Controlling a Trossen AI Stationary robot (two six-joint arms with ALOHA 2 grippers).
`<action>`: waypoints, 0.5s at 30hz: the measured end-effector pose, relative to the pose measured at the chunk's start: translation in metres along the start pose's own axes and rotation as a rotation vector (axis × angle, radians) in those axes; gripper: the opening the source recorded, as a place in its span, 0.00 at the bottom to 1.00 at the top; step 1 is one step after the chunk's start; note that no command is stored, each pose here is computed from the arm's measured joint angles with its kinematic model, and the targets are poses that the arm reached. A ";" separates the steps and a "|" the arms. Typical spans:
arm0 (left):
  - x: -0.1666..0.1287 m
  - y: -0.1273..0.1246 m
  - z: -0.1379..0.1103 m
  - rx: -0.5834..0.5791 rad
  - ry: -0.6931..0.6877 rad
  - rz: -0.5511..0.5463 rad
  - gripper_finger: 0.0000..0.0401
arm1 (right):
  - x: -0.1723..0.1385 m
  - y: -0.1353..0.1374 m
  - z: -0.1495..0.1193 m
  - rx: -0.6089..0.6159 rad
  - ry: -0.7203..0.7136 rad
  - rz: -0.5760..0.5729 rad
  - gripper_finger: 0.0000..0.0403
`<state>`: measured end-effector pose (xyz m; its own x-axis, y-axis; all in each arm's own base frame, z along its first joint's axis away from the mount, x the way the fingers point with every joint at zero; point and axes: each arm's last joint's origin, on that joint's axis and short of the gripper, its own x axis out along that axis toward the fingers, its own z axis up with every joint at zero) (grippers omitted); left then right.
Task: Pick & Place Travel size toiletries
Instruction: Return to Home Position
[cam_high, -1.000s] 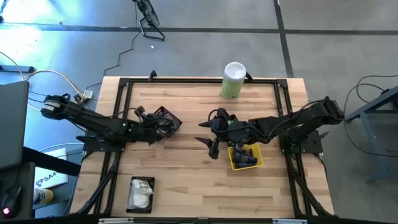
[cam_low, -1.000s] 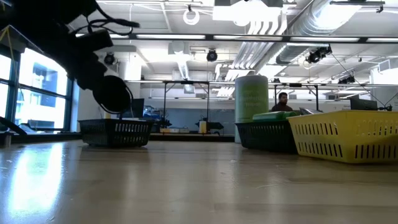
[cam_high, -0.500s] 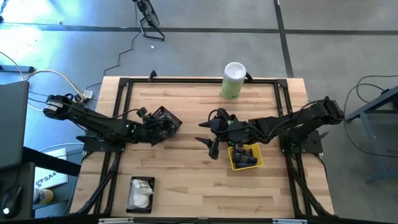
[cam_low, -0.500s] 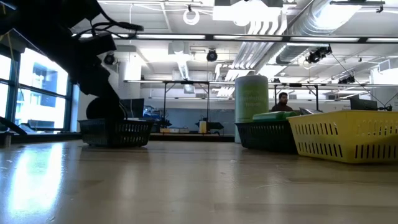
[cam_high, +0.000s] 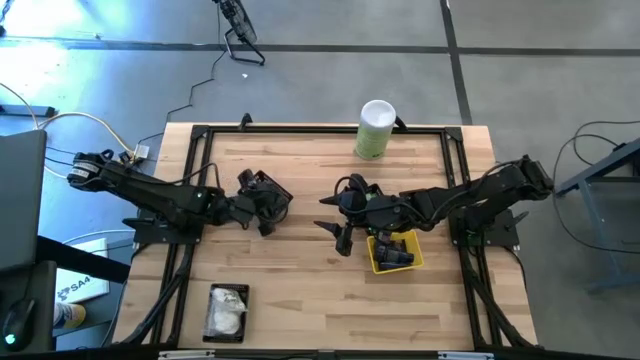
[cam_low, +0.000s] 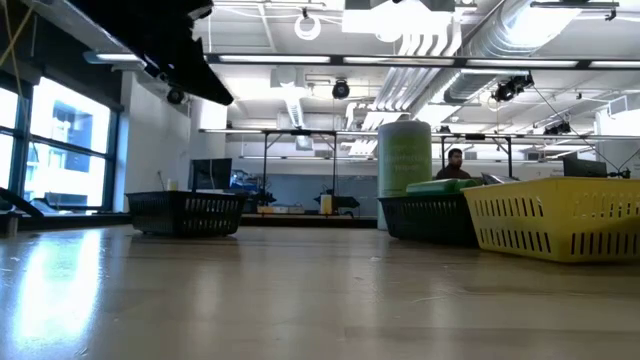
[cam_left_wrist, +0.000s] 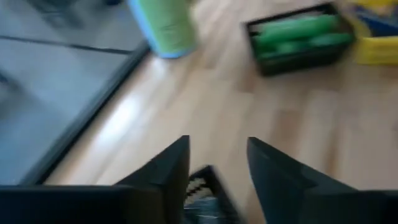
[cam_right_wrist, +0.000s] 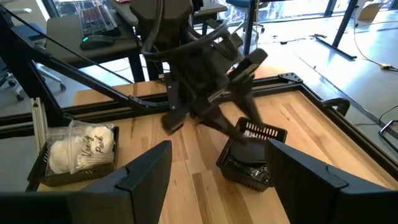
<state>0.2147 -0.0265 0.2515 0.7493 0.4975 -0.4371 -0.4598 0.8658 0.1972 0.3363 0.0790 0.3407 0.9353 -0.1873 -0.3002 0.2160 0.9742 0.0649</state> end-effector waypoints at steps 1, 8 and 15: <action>0.000 -0.001 0.000 0.005 0.002 -0.041 0.36 | 0.000 0.000 0.000 0.000 0.000 0.001 0.62; -0.001 -0.006 0.008 -0.005 -0.054 -0.156 0.11 | 0.000 0.000 0.000 0.000 0.001 0.001 0.61; -0.001 -0.008 0.012 0.008 -0.088 -0.213 0.02 | 0.000 0.000 -0.001 -0.004 0.010 0.004 0.50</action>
<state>0.2231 -0.0331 0.2612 0.8678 0.3062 -0.3913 -0.2838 0.9519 0.1156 0.3362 0.0791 0.3398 0.9335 -0.1821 -0.3090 0.2110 0.9755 0.0624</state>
